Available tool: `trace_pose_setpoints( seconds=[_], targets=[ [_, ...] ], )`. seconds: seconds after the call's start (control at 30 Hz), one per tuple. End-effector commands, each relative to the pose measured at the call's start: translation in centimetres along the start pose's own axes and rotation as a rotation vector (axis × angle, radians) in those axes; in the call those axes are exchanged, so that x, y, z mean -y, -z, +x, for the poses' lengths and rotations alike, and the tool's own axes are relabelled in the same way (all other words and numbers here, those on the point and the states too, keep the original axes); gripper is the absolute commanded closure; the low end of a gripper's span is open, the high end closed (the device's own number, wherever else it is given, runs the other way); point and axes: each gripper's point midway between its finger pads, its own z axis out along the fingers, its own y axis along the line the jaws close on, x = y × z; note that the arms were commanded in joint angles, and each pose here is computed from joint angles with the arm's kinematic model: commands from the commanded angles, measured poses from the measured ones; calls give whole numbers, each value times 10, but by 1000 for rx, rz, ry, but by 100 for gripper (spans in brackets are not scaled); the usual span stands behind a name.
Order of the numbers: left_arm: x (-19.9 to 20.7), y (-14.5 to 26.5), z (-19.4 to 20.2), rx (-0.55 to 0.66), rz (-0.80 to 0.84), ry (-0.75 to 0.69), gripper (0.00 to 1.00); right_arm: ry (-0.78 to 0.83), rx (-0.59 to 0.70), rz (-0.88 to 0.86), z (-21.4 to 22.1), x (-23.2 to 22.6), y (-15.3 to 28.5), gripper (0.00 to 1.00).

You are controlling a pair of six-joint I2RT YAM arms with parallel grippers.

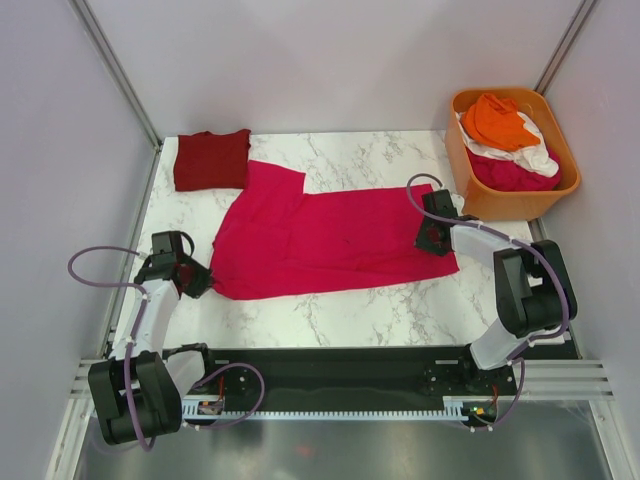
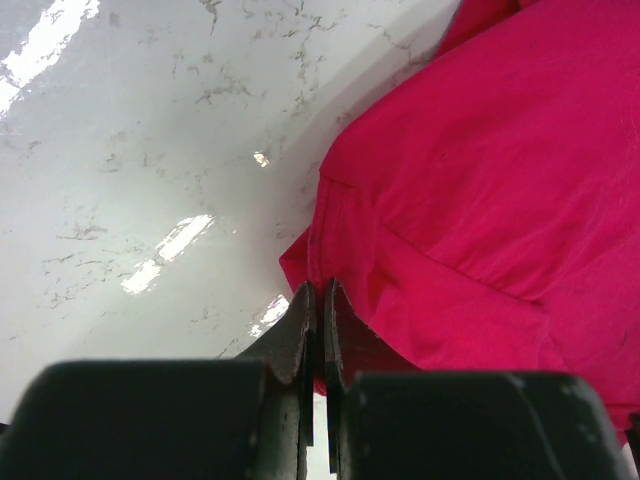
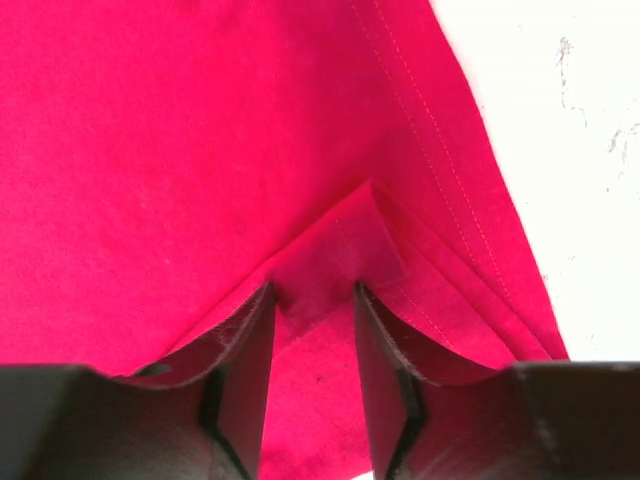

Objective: Fold and stack the t-shirts
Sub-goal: Fold the tshirt

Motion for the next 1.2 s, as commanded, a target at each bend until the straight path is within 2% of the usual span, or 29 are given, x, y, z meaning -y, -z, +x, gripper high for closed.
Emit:
trace_pose_setpoints(
  seconds=[0.0, 0.13, 0.23, 0.3, 0.43, 0.5, 0.77, 1.0, 1.1, 1.17],
  targets=[
    [8, 1, -3, 15, 38, -7, 98, -29, 62, 9, -18, -3, -4, 59],
    [7, 1, -3, 17, 35, -7, 98, -37, 74, 19, -24, -1, -5, 75],
    [7, 1, -3, 17, 33, -7, 98, -42, 77, 17, -29, 0, -5, 81],
    [6, 1, -3, 17, 31, -7, 98, -48, 88, 13, -33, 1, -1, 81],
    [4, 0, -5, 26, 20, -7, 98, -58, 106, 10, -43, 3, 8, 95],
    [3, 0, -7, 37, 13, -2, 98, -61, 120, 11, -51, 4, 14, 98],
    [-2, 5, -11, 73, -7, 17, 98, -95, 149, 50, -73, 20, 26, 99],
    [-2, 5, -10, 68, -15, 19, 98, -135, 113, 75, -84, 25, 5, 100],
    [-2, 3, -9, 50, -16, 8, 98, -136, 93, 85, -84, 24, -5, 95],
    [-3, 0, -6, 33, -24, 7, 98, -135, 73, 90, -81, 24, -10, 84]
  ],
)
